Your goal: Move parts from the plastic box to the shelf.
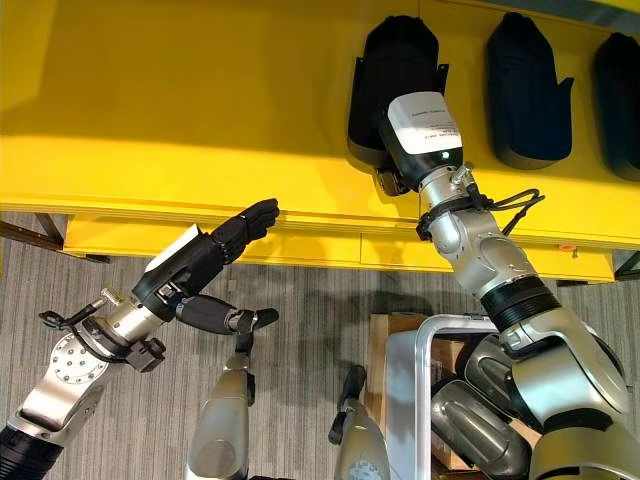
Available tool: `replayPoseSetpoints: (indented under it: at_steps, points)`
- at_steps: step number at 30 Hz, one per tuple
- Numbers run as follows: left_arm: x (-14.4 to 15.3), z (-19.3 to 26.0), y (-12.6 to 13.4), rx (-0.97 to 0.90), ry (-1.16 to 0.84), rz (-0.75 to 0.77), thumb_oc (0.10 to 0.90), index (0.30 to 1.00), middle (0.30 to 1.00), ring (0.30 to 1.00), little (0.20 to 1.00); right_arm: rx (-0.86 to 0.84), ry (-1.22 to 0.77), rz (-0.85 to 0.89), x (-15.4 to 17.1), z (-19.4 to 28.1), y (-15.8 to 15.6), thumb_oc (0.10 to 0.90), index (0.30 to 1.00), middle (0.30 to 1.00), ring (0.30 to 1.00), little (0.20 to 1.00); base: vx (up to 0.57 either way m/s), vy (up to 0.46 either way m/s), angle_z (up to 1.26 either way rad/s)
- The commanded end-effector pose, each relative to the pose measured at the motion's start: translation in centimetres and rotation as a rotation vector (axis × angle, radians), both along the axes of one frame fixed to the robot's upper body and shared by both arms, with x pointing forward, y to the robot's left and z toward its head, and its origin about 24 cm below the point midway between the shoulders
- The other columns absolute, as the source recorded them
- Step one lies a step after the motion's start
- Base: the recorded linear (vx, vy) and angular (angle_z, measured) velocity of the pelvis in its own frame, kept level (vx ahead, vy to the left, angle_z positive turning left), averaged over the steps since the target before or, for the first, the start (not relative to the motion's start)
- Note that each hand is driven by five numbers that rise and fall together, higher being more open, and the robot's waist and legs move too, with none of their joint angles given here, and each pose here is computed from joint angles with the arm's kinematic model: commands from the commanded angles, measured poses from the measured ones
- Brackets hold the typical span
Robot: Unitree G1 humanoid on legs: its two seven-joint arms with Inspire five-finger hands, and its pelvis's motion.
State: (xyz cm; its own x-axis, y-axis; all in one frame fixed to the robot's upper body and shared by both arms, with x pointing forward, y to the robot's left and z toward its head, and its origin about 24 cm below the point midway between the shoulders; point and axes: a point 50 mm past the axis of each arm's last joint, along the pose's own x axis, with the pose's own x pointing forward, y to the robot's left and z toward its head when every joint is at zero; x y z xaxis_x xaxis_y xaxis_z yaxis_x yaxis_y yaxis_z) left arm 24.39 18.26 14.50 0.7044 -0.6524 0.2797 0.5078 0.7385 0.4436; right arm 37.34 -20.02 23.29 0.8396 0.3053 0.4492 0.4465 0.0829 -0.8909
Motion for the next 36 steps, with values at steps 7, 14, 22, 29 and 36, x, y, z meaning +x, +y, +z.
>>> replayPoseSetpoints:
  at_steps: [7, 14, 22, 29, 36]
  points:
    - [-1.0, 2.6, -1.4, -0.085, -0.2, -0.097, 0.9, 1.0, 1.0, 1.0, 1.0, -0.187, -0.308, 0.079, -1.1, 7.6, 1.9, 0.4, 0.3, 0.3, 0.3, 0.3, 0.0, -0.016, 0.0]
    - [-1.1, 2.7, -1.5, -0.073, -0.203, -0.118, 0.9, 1.0, 1.0, 1.0, 1.0, -0.236, -0.372, 0.049, -0.6, 8.7, 2.5, 0.4, 0.3, 0.3, 0.3, 0.3, 0.0, -0.009, 0.0]
    - [-1.1, 2.8, -1.7, -0.06, -0.211, -0.138, 0.9, 1.0, 1.0, 1.0, 1.0, -0.304, -0.414, 0.0, 0.0, 9.4, 2.4, 0.4, 0.3, 0.3, 0.3, 0.3, 0.0, -0.019, 0.03]
    - [-1.1, 2.8, -1.7, -0.059, -0.213, -0.142, 0.9, 1.0, 1.0, 1.0, 1.0, -0.323, -0.41, -0.049, 0.3, 9.6, 1.7, 0.4, 0.3, 0.3, 0.3, 0.3, 0.01, -0.012, 0.02]
    - [-1.1, 2.8, -1.8, -0.069, -0.211, -0.148, 0.9, 1.0, 1.0, 1.0, 1.0, -0.307, -0.358, -0.105, 0.6, 9.1, 0.4, 0.4, 0.3, 0.3, 0.3, 0.3, 0.0, 0.0, 0.02]
